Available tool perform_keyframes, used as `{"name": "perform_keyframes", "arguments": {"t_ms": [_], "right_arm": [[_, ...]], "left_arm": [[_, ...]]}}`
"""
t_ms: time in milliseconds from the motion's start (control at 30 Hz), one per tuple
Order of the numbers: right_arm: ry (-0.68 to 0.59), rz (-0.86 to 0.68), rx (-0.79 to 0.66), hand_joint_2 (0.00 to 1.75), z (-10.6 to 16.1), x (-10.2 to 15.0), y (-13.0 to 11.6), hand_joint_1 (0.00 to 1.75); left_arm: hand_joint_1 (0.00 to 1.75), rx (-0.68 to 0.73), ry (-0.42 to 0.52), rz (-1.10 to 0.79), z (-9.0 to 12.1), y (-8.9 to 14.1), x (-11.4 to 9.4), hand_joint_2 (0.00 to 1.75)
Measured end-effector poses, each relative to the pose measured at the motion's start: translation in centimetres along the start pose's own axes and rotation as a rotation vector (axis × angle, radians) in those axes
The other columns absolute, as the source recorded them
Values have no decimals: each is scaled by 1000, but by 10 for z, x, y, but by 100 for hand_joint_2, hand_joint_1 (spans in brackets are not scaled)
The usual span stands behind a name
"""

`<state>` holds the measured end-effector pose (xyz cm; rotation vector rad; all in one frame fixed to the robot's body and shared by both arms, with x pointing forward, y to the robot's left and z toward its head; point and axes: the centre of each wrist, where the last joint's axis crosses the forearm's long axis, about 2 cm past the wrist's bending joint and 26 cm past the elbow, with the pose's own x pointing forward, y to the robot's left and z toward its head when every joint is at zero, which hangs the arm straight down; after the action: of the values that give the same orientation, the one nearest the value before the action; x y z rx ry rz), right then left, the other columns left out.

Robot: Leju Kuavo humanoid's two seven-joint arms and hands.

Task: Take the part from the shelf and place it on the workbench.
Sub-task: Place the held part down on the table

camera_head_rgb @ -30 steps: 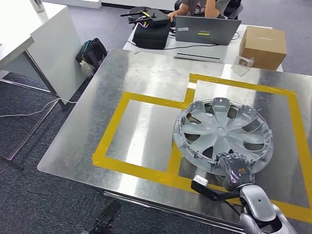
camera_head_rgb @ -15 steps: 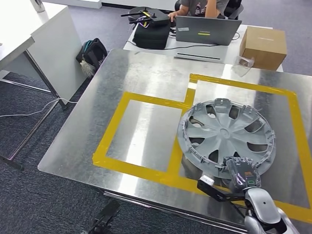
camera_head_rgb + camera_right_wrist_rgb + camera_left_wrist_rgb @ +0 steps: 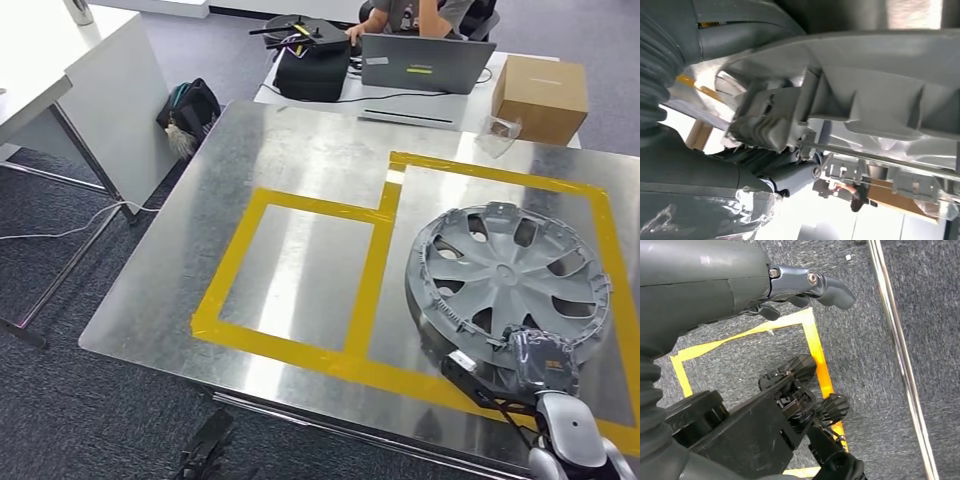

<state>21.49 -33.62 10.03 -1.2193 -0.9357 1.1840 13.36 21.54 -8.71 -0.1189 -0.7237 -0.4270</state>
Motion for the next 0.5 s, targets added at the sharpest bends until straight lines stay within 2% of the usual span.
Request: {"name": "perform_keyframes", "arguments": {"t_ms": [500], "right_arm": [[6, -49, -25, 175, 5, -8, -7, 0]], "left_arm": [[0, 26, 7, -2, 1, 0, -2, 0]]}}
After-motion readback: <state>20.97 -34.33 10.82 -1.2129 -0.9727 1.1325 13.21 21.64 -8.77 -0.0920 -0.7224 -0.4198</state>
